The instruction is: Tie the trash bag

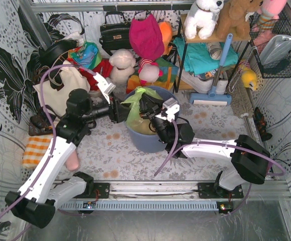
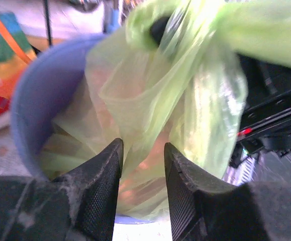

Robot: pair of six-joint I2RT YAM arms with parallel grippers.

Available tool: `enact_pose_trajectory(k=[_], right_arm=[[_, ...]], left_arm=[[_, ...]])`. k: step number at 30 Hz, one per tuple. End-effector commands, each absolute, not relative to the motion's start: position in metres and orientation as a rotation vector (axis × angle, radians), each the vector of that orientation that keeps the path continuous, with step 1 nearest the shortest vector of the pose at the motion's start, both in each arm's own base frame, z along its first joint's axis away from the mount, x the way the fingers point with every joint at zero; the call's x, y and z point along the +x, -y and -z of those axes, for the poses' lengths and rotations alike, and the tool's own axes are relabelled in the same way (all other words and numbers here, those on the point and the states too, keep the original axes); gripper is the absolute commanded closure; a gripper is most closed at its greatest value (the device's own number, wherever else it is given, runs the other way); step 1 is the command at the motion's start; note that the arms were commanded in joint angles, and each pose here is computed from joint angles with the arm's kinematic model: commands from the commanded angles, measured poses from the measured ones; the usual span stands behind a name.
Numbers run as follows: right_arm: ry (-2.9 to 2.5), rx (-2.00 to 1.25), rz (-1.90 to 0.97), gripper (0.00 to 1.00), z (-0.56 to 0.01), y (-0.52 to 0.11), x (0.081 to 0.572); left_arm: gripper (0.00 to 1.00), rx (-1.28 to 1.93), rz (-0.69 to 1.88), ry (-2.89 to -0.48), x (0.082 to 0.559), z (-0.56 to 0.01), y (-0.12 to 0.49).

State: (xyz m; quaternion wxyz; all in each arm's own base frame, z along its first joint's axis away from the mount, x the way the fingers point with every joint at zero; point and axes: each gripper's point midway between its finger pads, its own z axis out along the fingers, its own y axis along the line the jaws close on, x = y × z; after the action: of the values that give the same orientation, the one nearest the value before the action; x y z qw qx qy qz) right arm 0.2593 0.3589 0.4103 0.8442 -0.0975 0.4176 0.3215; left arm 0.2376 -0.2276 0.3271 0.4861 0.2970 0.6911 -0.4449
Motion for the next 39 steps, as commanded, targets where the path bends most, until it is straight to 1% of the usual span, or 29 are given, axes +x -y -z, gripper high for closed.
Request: enact_pose_trajectory(k=[1,5,8,14,18,21,25,31,39], right_arm=[[-0.829,-0.206,-0.754,1.00,-0.424,-0.355,0.246],[-0.828,-0.213,-0.750,1.00,-0.423,-0.355,0.246],[-0.830,-0.216,-0.744,1.00,-0.422,-0.355,0.247],[-0.837,-0.208,-0.737,1.00,-0.419,-0.355,0.249],[-0.841,-0.200,-0.731,1.00,-0.418,-0.353,0.250],[-0.843,-0.195,-0.731,1.00,-0.417,-0.353,0.250],[-0.844,-0.195,-0.728,1.00,-0.416,-0.354,0.251],[-0.842,-0.198,-0.727,1.00,-0.417,-0.357,0.252],[-0.832,-0.199,-0.726,1.00,-0.418,-0.357,0.252]], left_arm=[[0.51,0.616,0.918,-1.515,0.247,-0.387,0.210],[0.47,0.390,0.808,-1.463,0.264,-0.417,0.184],[0.45,0.265,0.795,-1.432,0.277,-0.436,0.175],[0.43,0.173,0.851,-1.421,0.300,-0.458,0.182],[0.42,0.263,0.953,-1.407,0.297,-0.467,0.203],[0.44,0.352,1.041,-1.404,0.286,-0.464,0.218],[0.41,0.403,1.081,-1.421,0.278,-0.453,0.227],[0.38,0.433,1.095,-1.457,0.266,-0.434,0.242],[0.39,0.407,1.046,-1.578,0.261,-0.396,0.247]])
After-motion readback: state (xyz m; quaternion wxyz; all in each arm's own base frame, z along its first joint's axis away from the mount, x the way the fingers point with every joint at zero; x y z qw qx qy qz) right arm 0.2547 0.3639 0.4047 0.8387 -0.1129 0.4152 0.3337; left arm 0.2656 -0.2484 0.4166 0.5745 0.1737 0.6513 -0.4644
